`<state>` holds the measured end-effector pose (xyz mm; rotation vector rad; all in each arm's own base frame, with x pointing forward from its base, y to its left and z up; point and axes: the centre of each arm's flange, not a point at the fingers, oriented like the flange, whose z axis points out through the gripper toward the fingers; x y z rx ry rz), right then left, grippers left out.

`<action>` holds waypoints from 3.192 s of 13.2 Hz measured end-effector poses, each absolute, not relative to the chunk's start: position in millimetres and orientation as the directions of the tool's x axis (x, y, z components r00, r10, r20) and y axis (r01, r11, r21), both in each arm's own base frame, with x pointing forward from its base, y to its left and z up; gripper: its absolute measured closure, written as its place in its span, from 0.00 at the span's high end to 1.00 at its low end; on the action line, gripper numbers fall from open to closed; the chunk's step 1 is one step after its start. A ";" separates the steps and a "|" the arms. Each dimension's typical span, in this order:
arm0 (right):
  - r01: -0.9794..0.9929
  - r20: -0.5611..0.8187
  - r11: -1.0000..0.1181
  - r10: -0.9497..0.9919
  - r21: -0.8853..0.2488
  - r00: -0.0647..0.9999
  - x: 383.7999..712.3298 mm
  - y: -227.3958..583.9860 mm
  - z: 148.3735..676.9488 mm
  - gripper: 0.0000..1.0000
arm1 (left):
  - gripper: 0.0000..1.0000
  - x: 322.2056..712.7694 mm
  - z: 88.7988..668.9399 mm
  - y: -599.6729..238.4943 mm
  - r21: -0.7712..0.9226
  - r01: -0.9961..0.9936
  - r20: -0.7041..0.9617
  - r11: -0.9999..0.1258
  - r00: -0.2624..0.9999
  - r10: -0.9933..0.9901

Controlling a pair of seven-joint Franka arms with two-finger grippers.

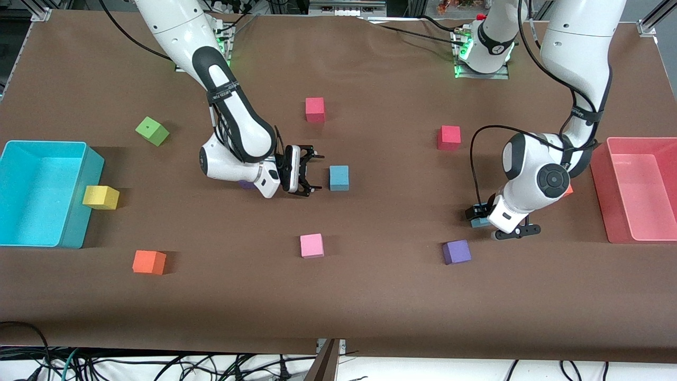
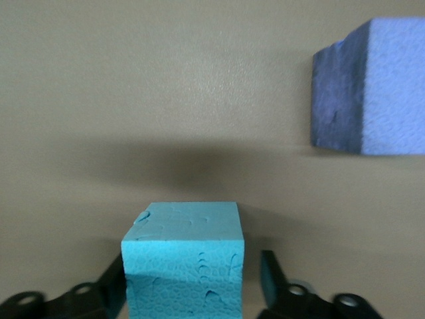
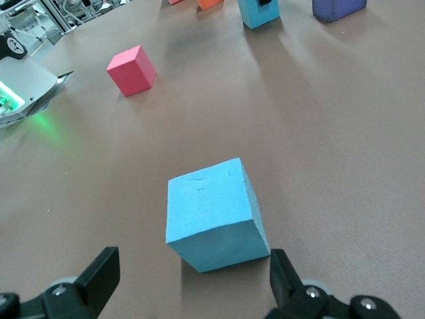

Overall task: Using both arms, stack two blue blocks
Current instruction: 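Grasp the second light blue cube with the left gripper, then lift the held cube and carry it above the placed blue cube, then lower the cube onto the placed blue cube and open the left gripper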

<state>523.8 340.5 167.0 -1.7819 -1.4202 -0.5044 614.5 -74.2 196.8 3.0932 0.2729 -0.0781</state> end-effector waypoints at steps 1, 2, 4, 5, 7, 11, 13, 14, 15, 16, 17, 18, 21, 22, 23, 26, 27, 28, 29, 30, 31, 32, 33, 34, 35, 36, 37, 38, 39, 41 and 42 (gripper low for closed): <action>0.942 0.719 -0.064 0.629 -0.331 0.296 524.1 339.8 166.5 1.00 | 0.65 613.0 195.2 -73.8 0.030 0.168 -0.055 -0.985 0.985 0.166; 0.941 0.720 -0.063 0.628 -0.332 0.296 523.9 339.8 166.3 1.00 | 0.56 613.3 196.2 -73.7 0.032 0.152 -0.053 -0.988 0.987 0.151; 0.940 0.720 -0.060 0.627 -0.335 0.297 523.4 340.3 166.1 1.00 | 0.56 614.1 200.6 -73.9 0.035 0.115 -0.048 -0.993 0.992 0.114; 0.940 0.721 -0.060 0.626 -0.336 0.298 523.4 340.0 165.9 1.00 | 0.54 615.1 209.6 -74.5 0.039 0.104 -0.046 -0.994 0.994 0.102; 0.938 0.722 -0.056 0.623 -0.342 0.301 523.8 338.8 165.6 1.00 | 0.53 615.7 248.4 -80.3 0.050 0.090 -0.053 -0.995 0.995 0.087; 0.937 0.725 -0.054 0.619 -0.346 0.304 525.0 335.8 165.0 1.00 | 0.53 599.0 354.0 -149.6 0.082 -0.001 -0.039 -0.997 0.999 -0.004; 0.936 0.725 -0.055 0.618 -0.347 0.305 525.6 334.7 164.9 1.00 | 0.53 584.4 383.5 -208.6 0.093 -0.016 -0.027 -0.996 0.999 -0.019; 0.936 0.725 -0.055 0.617 -0.347 0.305 525.7 334.5 164.8 1.00 | 0.53 575.3 390.7 -242.7 0.100 -0.021 -0.023 -0.995 0.999 -0.024; 0.936 0.725 -0.055 0.617 -0.348 0.305 525.7 334.4 164.8 1.00 | 0.53 564.7 392.0 -274.6 0.103 -0.019 -0.026 -0.995 0.999 -0.022; 0.936 0.725 -0.055 0.617 -0.348 0.305 525.8 334.3 164.8 1.00 | 0.53 554.4 391.3 -305.5 0.104 -0.018 -0.029 -0.994 0.999 -0.021; 0.936 0.725 -0.055 0.617 -0.348 0.305 525.8 334.3 164.8 1.00 | 0.53 545.5 388.5 -334.3 0.103 -0.013 -0.035 -0.995 0.999 -0.017; 0.936 0.725 -0.055 0.617 -0.348 0.305 525.8 334.2 164.7 1.00 | 0.53 539.4 385.5 -359.4 0.100 0.004 -0.043 -0.995 0.999 -0.001; 0.936 0.725 -0.055 0.617 -0.348 0.305 525.9 334.1 164.8 1.00 | 0.53 535.4 381.7 -416.7 0.079 0.078 -0.079 -0.994 0.994 0.072; 0.936 0.725 -0.055 0.617 -0.348 0.305 525.9 334.1 164.7 1.00 | 0.53 537.5 380.1 -431.0 0.072 0.101 -0.086 -0.992 0.992 0.095; 0.936 0.725 -0.054 0.617 -0.348 0.305 525.9 334.1 164.7 1.00 | 0.53 539.5 375.7 -444.2 0.065 0.120 -0.091 -0.991 0.989 0.114; 0.936 0.726 -0.054 0.617 -0.348 0.305 525.9 334.1 164.8 1.00 | 0.53 534.7 341.6 -478.2 0.030 0.169 -0.105 -0.985 0.981 0.165; 0.936 0.725 -0.054 0.617 -0.348 0.306 525.9 334.1 164.7 1.00 | 0.53 529.2 328.8 -487.4 0.015 0.178 -0.112 -0.984 0.978 0.175; 0.936 0.726 -0.054 0.617 -0.348 0.306 525.9 334.1 164.7 1.00 | 0.53 524.1 318.0 -493.9 0.000 0.188 -0.119 -0.982 0.975 0.186; 0.935 0.726 -0.052 0.616 -0.350 0.306 525.6 334.4 164.8 1.00 | 0.53 518.5 310.3 -499.9 -0.011 0.201 -0.125 -0.980 0.972 0.201; 0.934 0.728 -0.045 0.613 -0.355 0.307 524.8 335.0 164.8 1.00 | 0.53 513.1 305.2 -505.4 -0.015 0.223 -0.136 -0.975 0.965 0.222; 0.932 0.730 -0.039 0.611 -0.360 0.307 524.2 335.4 164.9 1.00 | 0.53 507.0 302.1 -511.5 -0.013 0.239 -0.152 -0.971 0.959 0.238; 0.932 0.730 -0.038 0.610 -0.362 0.308 524.2 335.2 164.9 1.00 | 0.53 502.2 298.6 -516.1 -0.016 0.248 -0.159 -0.969 0.956 0.247; 0.931 0.731 -0.037 0.609 -0.362 0.308 524.3 335.0 165.0 1.00 | 0.53 499.8 294.4 -518.1 -0.023 0.253 -0.161 -0.967 0.954 0.254; 0.931 0.731 -0.037 0.609 -0.363 0.309 524.3 334.9 165.0 1.00 | 0.53 500.2 289.8 -517.6 -0.030 0.257 -0.159 -0.966 0.953 0.258; 0.931 0.731 -0.037 0.609 -0.363 0.309 524.3 334.8 165.0 1.00 | 0.53 502.1 286.6 -516.5 -0.031 0.260 -0.155 -0.965 0.953 0.262; 0.931 0.731 -0.036 0.608 -0.363 0.309 524.4 334.6 165.0 1.00 | 0.53 504.1 284.1 -515.9 -0.027 0.263 -0.150 -0.964 0.953 0.265; 0.931 0.731 -0.036 0.608 -0.363 0.309 524.4 334.6 165.0 1.00 | 0.53 505.1 280.7 -515.2 -0.029 0.265 -0.149 -0.964 0.952 0.267; 0.931 0.731 -0.036 0.608 -0.363 0.309 524.4 334.6 165.0 1.00 | 0.53 506.9 277.0 -514.1 -0.032 0.268 -0.146 -0.963 0.952 0.270; 0.931 0.731 -0.036 0.608 -0.364 0.309 524.4 334.6 165.0 1.00 | 0.53 510.3 274.3 -512.2 -0.028 0.274 -0.137 -0.961 0.952 0.275; 0.931 0.731 -0.035 0.608 -0.364 0.309 524.4 334.6 165.0 1.00 | 0.53 516.1 271.5 -510.4 -0.014 0.279 -0.120 -0.960 0.953 0.279; 0.931 0.732 -0.035 0.608 -0.364 0.309 524.4 334.6 165.0 1.00 | 0.53 517.2 270.2 -511.2 -0.005 0.276 -0.114 -0.961 0.955 0.275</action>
